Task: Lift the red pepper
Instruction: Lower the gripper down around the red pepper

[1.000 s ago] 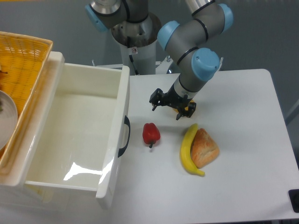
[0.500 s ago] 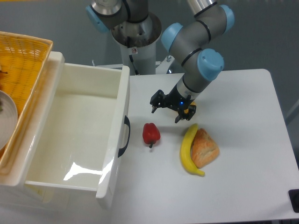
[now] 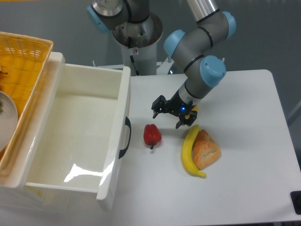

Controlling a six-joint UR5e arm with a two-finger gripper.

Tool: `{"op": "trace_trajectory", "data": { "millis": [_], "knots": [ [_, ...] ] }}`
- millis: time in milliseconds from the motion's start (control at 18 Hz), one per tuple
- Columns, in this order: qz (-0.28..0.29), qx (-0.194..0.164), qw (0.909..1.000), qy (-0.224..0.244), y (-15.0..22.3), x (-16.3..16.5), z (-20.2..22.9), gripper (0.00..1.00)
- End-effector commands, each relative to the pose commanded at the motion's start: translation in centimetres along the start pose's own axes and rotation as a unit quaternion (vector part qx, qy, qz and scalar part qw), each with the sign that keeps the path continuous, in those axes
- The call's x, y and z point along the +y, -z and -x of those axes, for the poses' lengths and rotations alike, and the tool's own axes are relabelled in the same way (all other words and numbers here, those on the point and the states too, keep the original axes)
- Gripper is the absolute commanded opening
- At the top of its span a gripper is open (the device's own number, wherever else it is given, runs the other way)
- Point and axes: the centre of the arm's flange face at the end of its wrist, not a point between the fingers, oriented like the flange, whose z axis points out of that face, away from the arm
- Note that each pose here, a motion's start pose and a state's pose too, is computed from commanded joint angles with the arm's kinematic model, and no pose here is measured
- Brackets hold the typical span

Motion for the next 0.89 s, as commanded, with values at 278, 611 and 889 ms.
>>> {"op": "trace_trajectory", "data": {
  "millis": [278, 611, 889],
  "knots": [
    [0.002, 0.003, 1.0, -0.002, -0.8, -0.3, 0.0, 1.0],
    [0.001, 0.0, 0.9999, 0.016, -1.7, -1.3, -0.6, 1.0],
    [0.003, 0.001, 0.9998, 0.022, -2.7, -1.7, -0.6, 1.0]
  ]
}}
